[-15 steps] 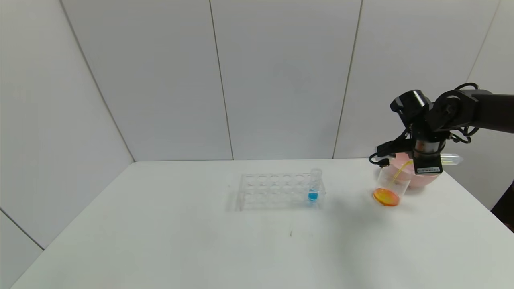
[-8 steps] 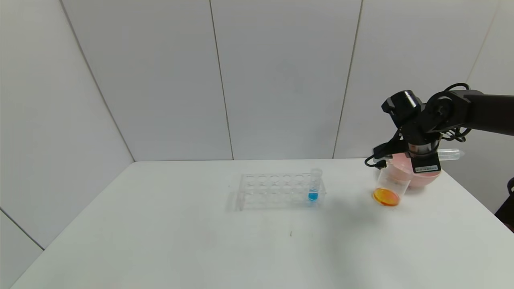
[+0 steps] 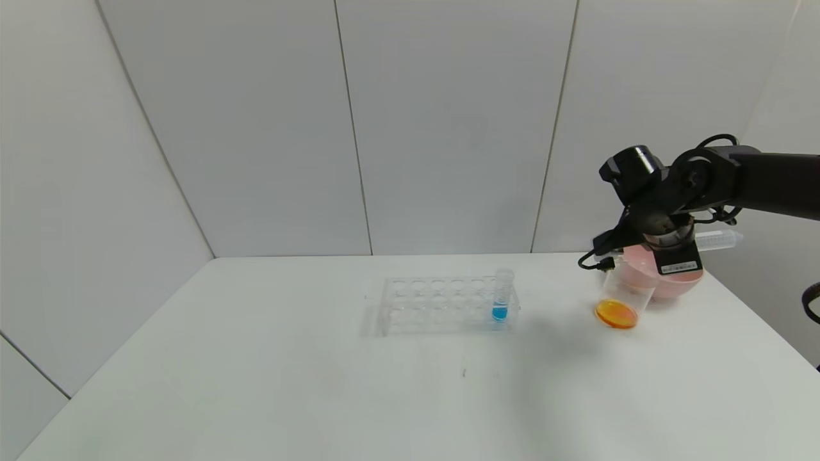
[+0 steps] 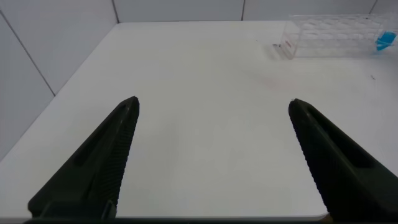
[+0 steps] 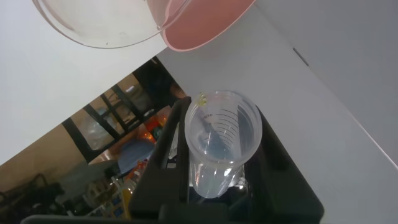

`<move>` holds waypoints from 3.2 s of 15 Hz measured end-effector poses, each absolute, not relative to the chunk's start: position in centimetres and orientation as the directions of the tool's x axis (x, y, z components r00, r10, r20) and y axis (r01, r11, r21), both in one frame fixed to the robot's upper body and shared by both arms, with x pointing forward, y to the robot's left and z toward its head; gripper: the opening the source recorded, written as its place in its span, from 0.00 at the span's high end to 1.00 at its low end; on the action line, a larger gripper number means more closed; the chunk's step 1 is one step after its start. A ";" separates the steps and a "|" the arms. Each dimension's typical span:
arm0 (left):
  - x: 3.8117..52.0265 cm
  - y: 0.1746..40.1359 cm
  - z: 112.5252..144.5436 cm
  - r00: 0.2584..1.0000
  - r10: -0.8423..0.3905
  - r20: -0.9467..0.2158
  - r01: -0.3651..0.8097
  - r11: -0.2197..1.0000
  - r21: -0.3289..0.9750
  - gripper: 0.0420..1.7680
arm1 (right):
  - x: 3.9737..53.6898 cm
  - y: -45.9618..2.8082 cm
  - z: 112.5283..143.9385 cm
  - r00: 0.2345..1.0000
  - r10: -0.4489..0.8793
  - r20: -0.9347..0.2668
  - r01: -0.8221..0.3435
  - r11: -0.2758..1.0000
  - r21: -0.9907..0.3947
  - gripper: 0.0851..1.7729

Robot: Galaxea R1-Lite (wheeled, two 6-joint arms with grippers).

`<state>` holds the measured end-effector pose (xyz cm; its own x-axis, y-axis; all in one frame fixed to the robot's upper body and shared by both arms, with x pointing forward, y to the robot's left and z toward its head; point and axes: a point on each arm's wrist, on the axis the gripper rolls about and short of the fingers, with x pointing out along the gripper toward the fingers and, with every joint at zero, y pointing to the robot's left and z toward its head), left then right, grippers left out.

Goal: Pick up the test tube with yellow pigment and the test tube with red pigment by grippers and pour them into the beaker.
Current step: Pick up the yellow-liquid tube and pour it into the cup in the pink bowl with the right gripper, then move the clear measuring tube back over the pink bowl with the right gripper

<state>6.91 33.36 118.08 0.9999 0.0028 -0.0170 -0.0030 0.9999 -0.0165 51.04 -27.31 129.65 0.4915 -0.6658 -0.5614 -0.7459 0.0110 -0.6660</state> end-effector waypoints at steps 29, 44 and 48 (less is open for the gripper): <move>6.9 33.4 118.1 1.000 0.003 -0.017 -0.003 1.000 -0.016 0.03 | 45.5 -43.3 137.2 0.726 0.329 -0.603 -0.407 0.913 0.008 0.72; 6.9 33.4 118.1 1.000 0.003 -0.017 -0.003 1.000 -0.017 0.03 | 48.0 -45.8 132.4 0.973 0.193 -0.129 -0.195 0.981 -0.002 0.72; 6.9 33.4 118.1 1.000 0.003 -0.017 -0.003 1.000 -0.017 0.03 | 48.8 -46.1 129.4 0.976 0.191 -0.109 -0.193 0.981 -0.009 0.72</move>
